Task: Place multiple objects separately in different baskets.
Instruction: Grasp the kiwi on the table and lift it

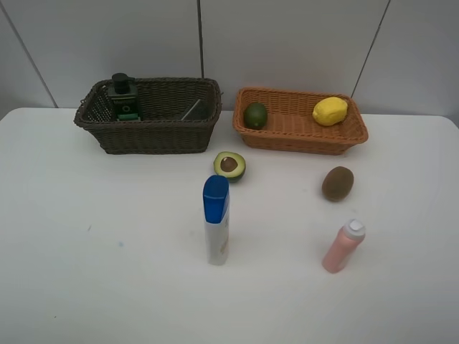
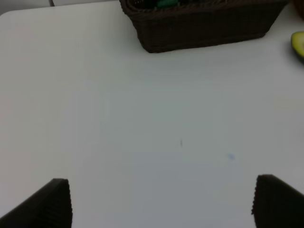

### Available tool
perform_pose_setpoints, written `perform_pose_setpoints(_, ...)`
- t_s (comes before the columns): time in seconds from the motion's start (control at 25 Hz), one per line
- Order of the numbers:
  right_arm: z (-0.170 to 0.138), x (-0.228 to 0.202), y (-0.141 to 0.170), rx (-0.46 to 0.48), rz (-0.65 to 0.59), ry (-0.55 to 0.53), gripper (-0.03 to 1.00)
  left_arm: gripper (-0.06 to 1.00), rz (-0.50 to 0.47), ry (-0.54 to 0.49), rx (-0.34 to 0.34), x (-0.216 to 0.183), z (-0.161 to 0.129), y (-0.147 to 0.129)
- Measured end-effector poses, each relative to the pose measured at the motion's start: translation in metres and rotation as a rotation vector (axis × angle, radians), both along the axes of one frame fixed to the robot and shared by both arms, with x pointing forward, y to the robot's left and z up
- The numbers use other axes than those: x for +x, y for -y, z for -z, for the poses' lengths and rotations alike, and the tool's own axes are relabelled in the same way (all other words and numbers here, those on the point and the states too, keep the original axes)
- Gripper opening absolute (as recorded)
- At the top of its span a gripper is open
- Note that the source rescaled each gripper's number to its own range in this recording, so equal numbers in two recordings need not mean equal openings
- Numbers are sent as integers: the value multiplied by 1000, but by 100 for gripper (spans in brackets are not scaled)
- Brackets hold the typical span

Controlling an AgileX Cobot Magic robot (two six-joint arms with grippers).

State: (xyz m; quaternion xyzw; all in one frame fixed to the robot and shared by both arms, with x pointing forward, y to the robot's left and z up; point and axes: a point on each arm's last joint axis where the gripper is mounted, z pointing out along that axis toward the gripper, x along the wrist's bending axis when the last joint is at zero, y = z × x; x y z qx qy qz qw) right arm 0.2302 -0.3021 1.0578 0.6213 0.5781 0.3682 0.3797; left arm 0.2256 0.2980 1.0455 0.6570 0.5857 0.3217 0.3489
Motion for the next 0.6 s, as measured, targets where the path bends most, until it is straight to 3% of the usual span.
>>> perform_pose_setpoints(0.6, 0, 0, 0, 0, 0, 0, 100, 100, -1, 11, -18, 1, 0, 1)
